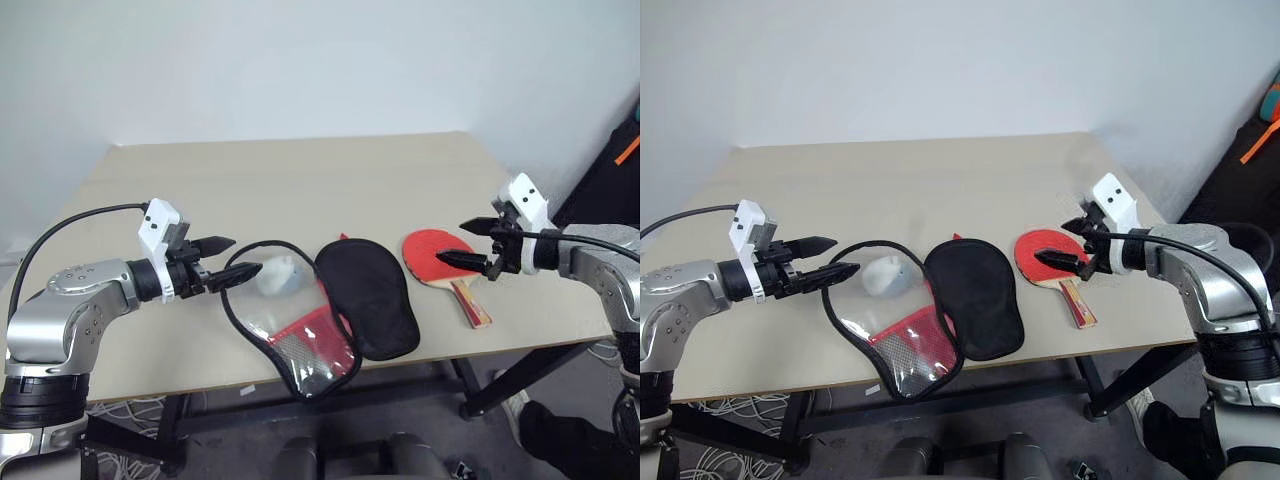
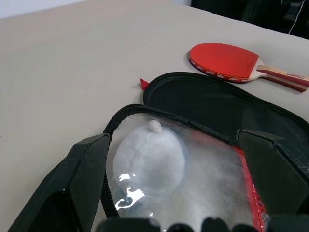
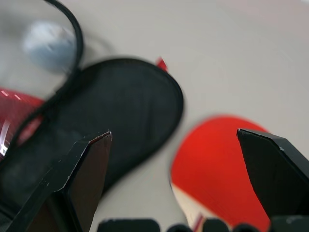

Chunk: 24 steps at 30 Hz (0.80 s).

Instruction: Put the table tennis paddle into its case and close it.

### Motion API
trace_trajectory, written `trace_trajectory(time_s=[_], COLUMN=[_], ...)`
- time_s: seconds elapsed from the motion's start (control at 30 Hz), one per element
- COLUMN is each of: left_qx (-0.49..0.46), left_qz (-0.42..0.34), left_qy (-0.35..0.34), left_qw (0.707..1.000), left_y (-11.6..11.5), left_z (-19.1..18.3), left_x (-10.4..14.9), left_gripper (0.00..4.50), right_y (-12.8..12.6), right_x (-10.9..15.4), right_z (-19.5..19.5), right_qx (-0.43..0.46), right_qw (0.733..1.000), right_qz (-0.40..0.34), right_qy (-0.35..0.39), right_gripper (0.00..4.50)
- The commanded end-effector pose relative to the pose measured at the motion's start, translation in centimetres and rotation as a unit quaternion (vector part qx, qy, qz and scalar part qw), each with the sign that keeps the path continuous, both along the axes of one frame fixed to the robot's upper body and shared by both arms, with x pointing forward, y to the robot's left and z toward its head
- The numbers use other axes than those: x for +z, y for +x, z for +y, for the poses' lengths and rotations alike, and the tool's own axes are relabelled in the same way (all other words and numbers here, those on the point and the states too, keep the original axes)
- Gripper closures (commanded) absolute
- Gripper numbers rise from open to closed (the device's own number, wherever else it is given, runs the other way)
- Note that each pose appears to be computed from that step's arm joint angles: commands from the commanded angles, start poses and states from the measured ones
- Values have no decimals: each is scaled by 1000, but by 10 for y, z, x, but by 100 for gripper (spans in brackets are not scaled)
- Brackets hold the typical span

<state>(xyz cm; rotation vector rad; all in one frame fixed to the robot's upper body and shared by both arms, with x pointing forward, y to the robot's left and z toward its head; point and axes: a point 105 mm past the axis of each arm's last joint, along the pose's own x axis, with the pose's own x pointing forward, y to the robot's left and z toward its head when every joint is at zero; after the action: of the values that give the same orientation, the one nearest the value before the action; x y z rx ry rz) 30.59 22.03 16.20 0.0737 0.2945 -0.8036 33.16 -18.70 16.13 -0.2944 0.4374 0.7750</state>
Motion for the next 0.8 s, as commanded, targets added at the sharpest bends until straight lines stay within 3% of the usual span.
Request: trace_trajectory(time_s=[0.03, 0.27, 0.67, 0.8], left_qx=[-16, -16, -23, -24], left_qz=[-21, -19, -16, -16], left_qy=[8, 16, 23, 25], left_qw=[1000, 1000, 999, 999], left_y=[-3, 2, 3, 4], left_z=[-2, 0, 1, 1], left_x=[14, 16, 20, 21], left_gripper=[2, 2, 2, 0], right_y=[-2, -8, -5, -1], right_x=[-1, -52, -93, -99], right_z=[-8, -25, -33, -36], right_qx=[-23, -122, -221, -246], right_qw=[1000, 987, 967, 961], right_qz=[1, 86, 116, 121], right_qy=[-20, -52, -47, -35], right_gripper=[0, 0, 0, 92])
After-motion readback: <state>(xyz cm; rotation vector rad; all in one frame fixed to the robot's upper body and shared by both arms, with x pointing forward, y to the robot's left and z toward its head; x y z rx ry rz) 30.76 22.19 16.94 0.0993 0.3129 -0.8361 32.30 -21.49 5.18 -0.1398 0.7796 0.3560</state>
